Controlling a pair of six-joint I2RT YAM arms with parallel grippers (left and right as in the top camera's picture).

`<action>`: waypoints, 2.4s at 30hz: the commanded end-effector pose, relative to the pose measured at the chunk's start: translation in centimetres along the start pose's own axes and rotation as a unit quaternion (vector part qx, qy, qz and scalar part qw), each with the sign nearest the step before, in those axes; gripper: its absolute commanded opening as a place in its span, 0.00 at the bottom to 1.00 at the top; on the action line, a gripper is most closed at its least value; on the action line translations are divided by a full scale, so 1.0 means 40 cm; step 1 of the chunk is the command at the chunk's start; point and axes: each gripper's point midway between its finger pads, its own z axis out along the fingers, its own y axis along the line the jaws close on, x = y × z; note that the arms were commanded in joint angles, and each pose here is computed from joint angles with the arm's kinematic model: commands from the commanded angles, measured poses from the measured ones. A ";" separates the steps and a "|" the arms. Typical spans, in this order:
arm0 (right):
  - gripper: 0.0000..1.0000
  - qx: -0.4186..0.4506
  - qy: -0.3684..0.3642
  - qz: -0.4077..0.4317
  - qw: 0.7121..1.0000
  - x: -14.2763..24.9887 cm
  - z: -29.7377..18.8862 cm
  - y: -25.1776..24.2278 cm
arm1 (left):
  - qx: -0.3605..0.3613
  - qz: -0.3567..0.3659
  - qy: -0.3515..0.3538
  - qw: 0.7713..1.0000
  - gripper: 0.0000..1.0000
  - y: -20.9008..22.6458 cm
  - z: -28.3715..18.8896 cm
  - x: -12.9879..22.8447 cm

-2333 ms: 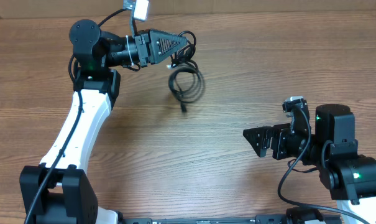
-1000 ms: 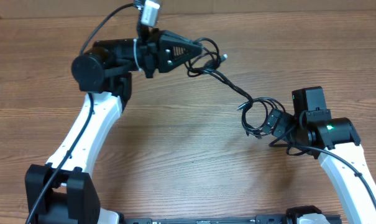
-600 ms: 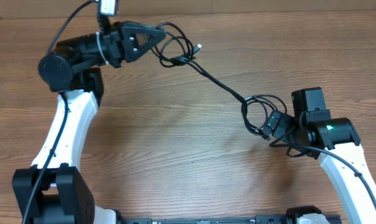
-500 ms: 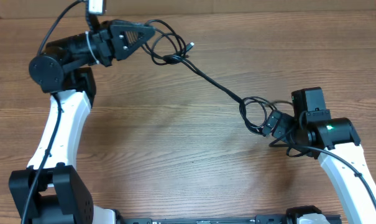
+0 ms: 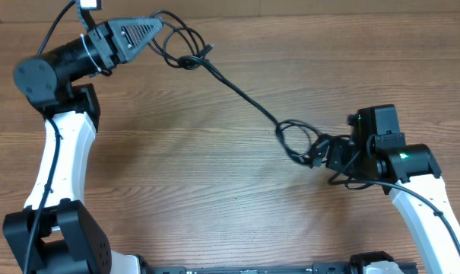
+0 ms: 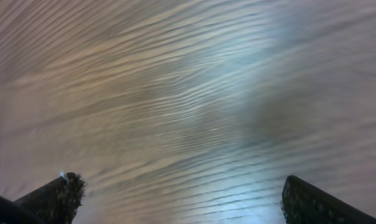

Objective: Untangle cables

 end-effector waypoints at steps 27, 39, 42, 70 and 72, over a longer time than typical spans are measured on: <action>1.00 -0.243 0.012 -0.203 0.948 0.035 -0.055 0.201 | 0.074 0.005 0.113 0.991 0.05 -0.066 0.271 0.212; 1.00 -0.243 0.012 -0.203 0.948 0.035 -0.055 0.201 | -0.481 -0.082 0.060 0.871 1.00 0.485 0.033 0.347; 1.00 -0.243 0.012 -0.203 0.948 0.035 -0.055 0.200 | -0.543 -0.085 0.065 0.833 1.00 0.515 -0.030 0.368; 1.00 -0.222 0.010 -0.195 0.955 0.028 -0.046 0.185 | -0.360 0.124 0.410 0.829 0.77 0.587 0.158 0.755; 1.00 -0.222 0.010 -0.195 0.955 0.028 -0.046 0.185 | -0.365 0.112 0.416 0.826 0.76 0.609 0.152 0.774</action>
